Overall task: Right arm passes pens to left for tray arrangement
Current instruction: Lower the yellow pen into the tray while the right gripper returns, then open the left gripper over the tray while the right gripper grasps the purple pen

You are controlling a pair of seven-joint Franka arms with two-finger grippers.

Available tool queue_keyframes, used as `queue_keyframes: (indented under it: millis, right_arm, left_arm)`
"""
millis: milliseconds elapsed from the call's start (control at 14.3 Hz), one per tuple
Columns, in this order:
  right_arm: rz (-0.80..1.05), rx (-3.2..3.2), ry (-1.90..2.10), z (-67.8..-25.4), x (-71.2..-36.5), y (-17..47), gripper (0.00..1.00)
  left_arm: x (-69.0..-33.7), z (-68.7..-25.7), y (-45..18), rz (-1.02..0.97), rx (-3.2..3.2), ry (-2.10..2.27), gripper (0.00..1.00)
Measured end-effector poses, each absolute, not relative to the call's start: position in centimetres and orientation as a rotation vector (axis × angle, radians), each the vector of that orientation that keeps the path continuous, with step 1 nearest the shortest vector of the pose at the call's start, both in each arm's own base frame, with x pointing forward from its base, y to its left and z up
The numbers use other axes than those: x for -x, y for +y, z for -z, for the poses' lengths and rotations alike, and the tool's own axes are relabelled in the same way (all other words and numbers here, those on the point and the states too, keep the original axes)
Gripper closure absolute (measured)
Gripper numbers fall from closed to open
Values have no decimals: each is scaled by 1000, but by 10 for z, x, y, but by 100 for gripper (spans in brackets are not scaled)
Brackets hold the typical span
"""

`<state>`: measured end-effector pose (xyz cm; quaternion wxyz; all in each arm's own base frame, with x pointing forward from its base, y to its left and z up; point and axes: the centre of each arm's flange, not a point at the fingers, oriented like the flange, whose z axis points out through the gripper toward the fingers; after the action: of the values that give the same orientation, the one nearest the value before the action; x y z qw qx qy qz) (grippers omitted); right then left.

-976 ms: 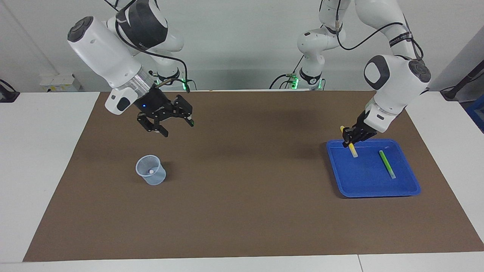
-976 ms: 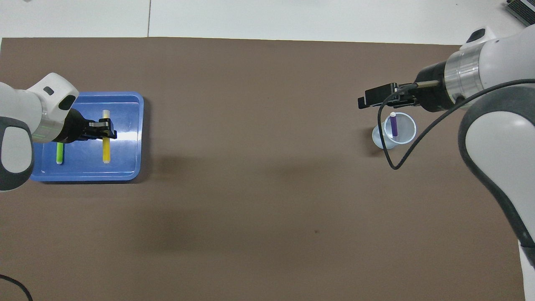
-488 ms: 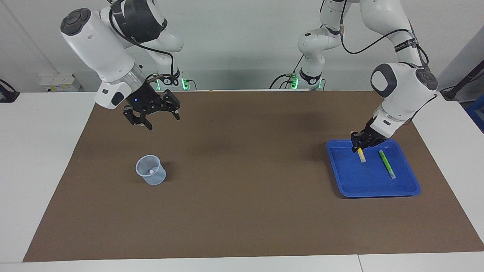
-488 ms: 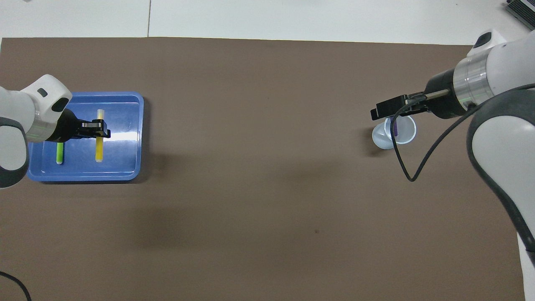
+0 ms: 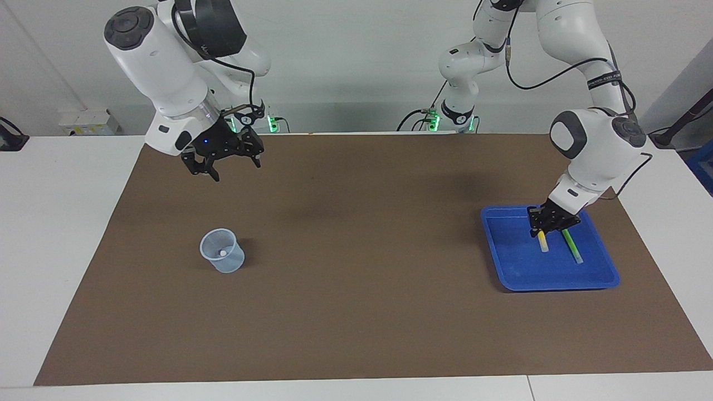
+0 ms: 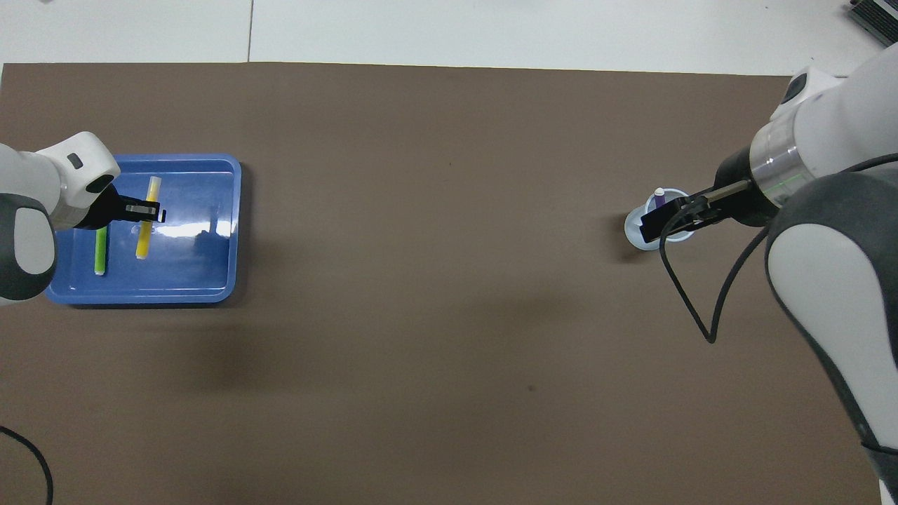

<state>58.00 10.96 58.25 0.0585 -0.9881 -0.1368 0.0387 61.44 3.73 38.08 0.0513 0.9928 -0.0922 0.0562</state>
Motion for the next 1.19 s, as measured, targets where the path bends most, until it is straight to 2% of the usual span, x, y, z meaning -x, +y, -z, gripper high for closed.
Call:
queue_keyframes:
  millis: [488, 1116, 1186]
  right_arm:
    - [-222, 3033, -460, -575, -582, 112, 0]
    - [-351, 3062, -511, -555, -583, 120, 0]
    - [-365, 3066, -522, -549, -585, 122, 0]
  left_arm:
    - [-624, -333, 82, -227, -3009, -353, 81]
    - [-612, -312, 97, -166, -3015, -258, 81]
    - [-612, -312, 98, -166, -3016, -250, 76]
